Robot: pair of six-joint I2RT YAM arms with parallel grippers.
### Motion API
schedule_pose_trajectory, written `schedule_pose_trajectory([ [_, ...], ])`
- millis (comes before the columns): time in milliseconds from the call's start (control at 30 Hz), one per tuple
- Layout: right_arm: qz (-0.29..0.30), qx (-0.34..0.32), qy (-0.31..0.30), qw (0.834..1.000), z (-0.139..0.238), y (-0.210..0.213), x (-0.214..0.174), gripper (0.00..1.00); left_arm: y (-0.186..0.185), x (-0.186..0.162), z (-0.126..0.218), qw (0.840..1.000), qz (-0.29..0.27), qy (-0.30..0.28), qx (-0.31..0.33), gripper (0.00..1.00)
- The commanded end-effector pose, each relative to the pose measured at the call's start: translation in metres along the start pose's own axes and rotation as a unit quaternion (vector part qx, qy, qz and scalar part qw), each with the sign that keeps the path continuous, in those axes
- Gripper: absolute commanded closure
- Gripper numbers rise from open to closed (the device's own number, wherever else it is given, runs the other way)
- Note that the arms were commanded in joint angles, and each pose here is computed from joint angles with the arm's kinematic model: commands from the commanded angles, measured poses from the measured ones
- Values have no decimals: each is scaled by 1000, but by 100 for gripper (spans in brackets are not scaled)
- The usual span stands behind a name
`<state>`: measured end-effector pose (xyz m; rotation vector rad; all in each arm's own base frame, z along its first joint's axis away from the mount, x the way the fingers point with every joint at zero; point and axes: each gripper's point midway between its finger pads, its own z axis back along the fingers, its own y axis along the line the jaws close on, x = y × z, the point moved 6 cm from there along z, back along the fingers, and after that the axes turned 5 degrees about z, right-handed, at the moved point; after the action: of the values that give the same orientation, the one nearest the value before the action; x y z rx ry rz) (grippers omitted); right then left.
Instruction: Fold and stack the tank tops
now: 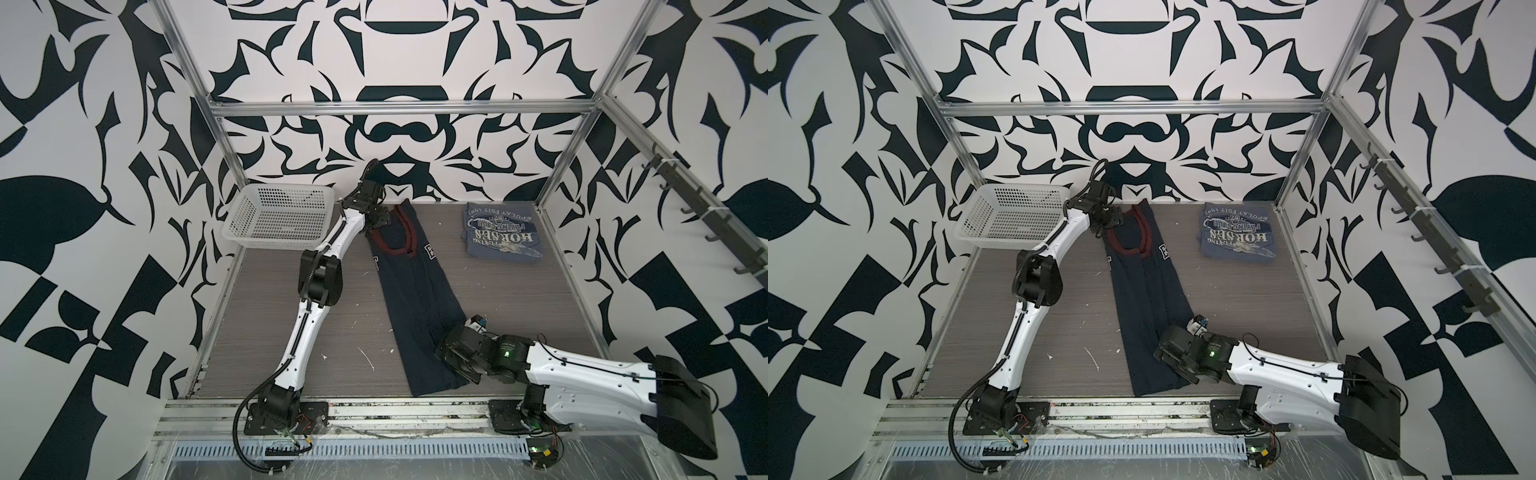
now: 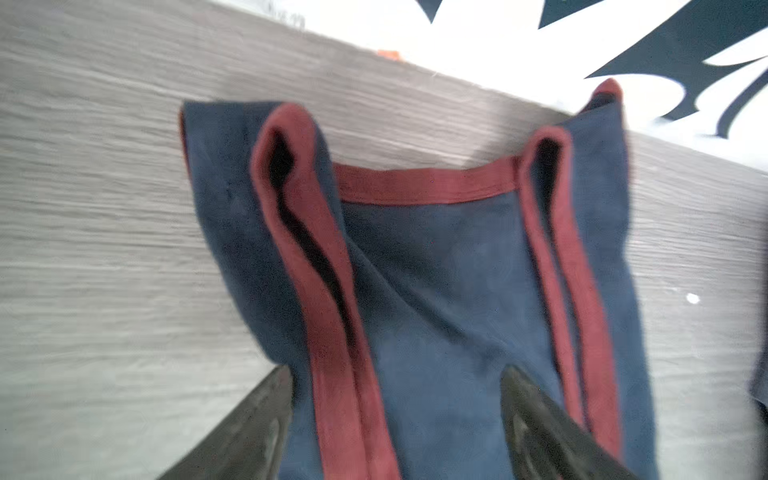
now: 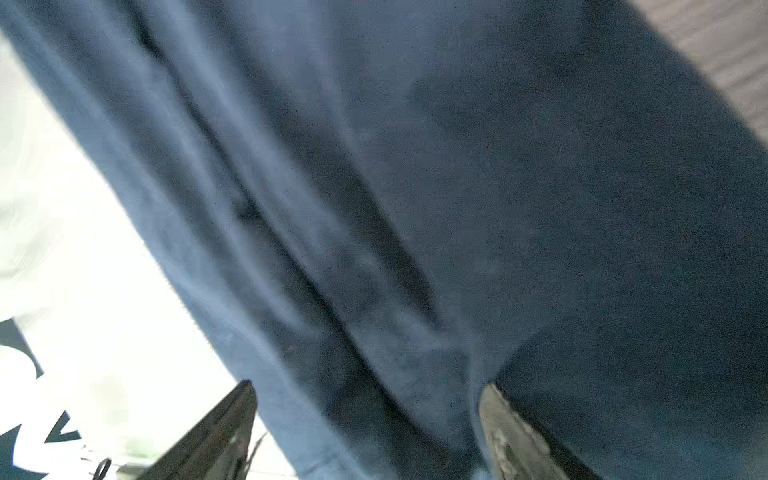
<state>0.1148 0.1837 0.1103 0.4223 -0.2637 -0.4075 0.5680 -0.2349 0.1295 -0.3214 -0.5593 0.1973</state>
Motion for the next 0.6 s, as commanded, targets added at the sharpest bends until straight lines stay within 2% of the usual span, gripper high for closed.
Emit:
schedule_pose_trajectory([
  [0,35,-19,-64,997,25,10,17,11,-21,16,76,1000,8,-18,-7,16],
  [67,51,-26,-89,994,42,9,26,11,-19,11,100,1000,26,-5,6,16],
  [133,70,-30,-116,990,59,7,36,10,-14,-1,123,999,40,10,23,11],
  [233,93,-53,-119,987,75,-4,55,10,-2,-32,157,997,59,26,36,9],
  [333,104,-54,-56,991,70,-13,69,12,15,-81,186,995,81,42,41,9],
  [433,116,-74,-14,990,65,-27,82,13,25,-145,207,994,86,58,34,11],
  [567,117,-94,33,988,57,-44,94,13,29,-244,225,989,75,123,29,13],
])
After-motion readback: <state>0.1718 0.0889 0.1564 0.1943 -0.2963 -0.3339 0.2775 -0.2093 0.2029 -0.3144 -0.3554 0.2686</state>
